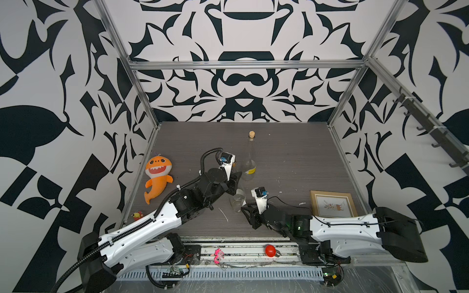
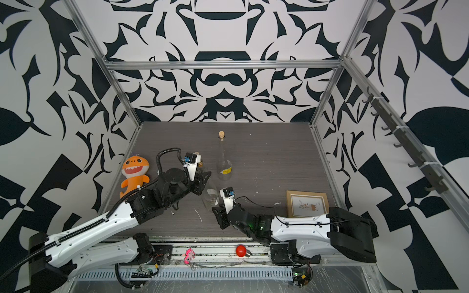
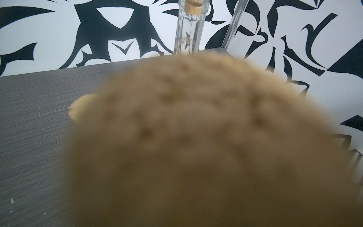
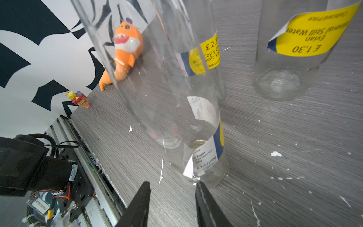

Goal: Remove the label from the bottle
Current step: Tear open the label from the bottle.

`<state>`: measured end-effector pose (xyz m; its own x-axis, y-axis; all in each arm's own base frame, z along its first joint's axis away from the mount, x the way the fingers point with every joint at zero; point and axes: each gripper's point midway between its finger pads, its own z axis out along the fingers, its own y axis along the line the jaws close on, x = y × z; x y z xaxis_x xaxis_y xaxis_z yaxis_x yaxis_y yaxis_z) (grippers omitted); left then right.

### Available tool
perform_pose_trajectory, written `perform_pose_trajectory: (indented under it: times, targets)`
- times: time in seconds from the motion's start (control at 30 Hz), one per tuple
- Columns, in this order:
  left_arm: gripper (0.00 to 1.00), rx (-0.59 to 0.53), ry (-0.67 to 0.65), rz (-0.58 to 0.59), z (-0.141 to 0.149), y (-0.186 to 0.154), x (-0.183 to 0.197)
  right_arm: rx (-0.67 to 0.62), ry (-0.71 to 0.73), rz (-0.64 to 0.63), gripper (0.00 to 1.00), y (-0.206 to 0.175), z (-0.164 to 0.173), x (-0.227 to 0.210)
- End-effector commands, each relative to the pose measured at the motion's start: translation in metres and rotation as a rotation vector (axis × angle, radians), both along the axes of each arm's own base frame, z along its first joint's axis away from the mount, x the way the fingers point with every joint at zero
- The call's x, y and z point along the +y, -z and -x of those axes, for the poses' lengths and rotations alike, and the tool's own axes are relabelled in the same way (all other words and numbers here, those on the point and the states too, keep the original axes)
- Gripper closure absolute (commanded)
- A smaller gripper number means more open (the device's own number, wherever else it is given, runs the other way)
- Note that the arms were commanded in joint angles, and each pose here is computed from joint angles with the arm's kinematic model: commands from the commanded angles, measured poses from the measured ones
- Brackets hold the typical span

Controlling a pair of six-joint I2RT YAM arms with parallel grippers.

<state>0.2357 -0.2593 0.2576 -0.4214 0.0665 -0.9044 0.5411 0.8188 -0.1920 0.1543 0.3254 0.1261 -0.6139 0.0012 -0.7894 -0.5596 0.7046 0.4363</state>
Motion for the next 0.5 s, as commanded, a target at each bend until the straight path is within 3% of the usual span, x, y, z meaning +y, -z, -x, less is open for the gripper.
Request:
perform_pose_trajectory:
  times: [0.0,0.17,0.47]
  targets:
    - [1.0,-0.025,0.014,0.063,0.002,-0.019,-0.004,-0.041,0.014,-0.079,0.62,-0.028,-0.006,0.012]
    - [1.0,-0.032,0.026,0.067,0.003,-0.021,-0.005,-0.042,0.022,-0.08,0.7,-0.026,-0.008,0.013]
    - [1.0,-0.029,0.045,0.072,0.007,-0.022,-0.006,-0.04,0.039,-0.06,0.75,-0.017,-0.012,0.013]
